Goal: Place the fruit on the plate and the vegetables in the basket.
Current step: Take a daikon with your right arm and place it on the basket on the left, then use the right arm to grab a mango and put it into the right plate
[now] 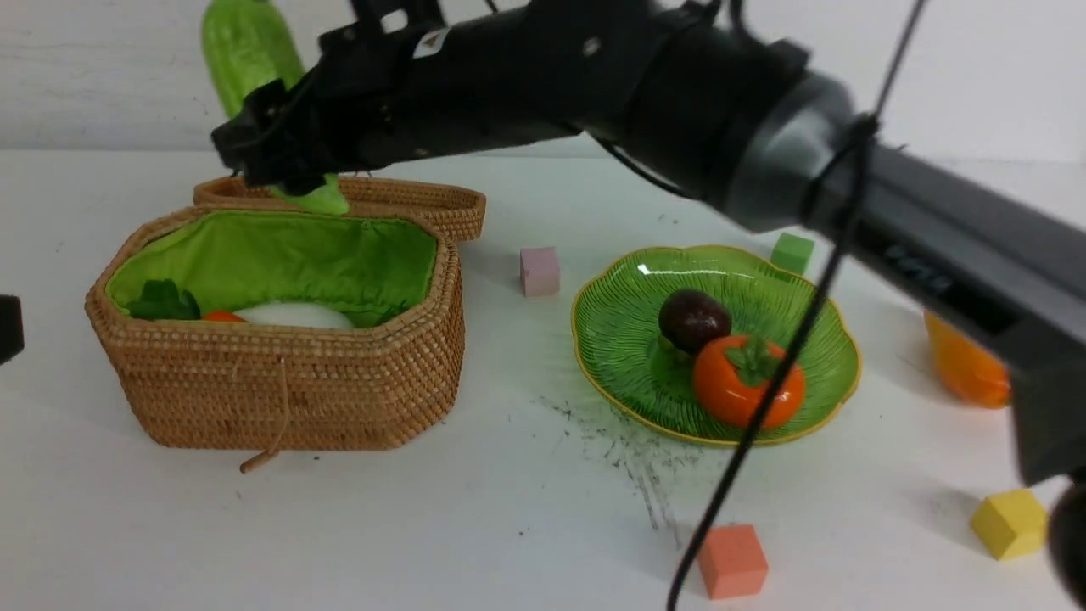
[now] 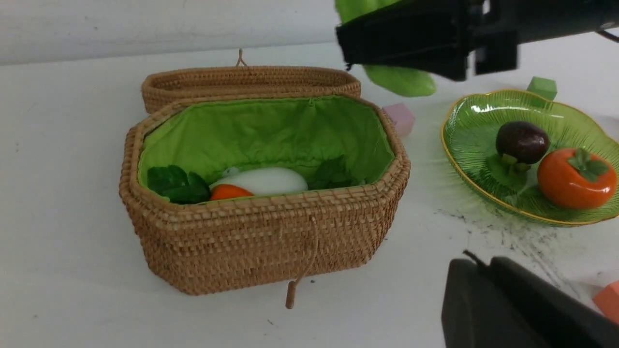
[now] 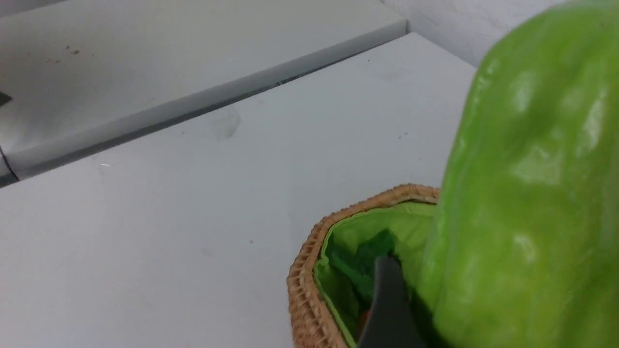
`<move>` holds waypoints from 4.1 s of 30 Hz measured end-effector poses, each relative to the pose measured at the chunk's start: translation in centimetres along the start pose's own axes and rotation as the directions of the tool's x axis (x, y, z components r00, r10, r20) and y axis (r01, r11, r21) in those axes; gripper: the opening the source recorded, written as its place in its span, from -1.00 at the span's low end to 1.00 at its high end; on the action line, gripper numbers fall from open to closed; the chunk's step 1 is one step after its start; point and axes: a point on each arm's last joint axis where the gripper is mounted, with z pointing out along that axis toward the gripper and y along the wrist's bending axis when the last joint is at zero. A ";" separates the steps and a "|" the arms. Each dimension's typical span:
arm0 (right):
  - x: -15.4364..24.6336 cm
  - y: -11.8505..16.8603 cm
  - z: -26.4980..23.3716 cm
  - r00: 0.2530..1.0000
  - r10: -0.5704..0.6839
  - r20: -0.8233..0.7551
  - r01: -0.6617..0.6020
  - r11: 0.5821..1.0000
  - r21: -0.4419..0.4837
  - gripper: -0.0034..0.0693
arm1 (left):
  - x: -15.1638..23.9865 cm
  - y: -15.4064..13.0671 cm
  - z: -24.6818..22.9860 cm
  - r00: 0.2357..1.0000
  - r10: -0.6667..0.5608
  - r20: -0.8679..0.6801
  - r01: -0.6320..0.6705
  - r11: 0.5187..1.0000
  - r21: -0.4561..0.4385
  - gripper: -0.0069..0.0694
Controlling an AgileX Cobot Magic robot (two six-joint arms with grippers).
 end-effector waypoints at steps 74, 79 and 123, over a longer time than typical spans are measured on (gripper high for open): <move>25.6 -27.9 -26.1 0.450 0.886 -0.114 -0.344 0.290 0.893 0.76 | 0.8 -5.2 -1.7 0.989 0.148 0.001 -0.121 0.805 0.581 -0.72; 22.1 -25.9 -27.6 0.422 0.898 -0.123 -0.367 0.293 0.883 0.76 | 0.9 -5.1 -1.6 0.985 0.171 -0.001 -0.141 0.814 0.564 -0.72; 14.4 -15.4 -8.4 0.711 0.521 -0.473 -0.263 0.820 0.508 0.76 | 0.5 -3.7 -0.8 0.985 0.173 0.014 -0.163 0.896 0.413 -0.69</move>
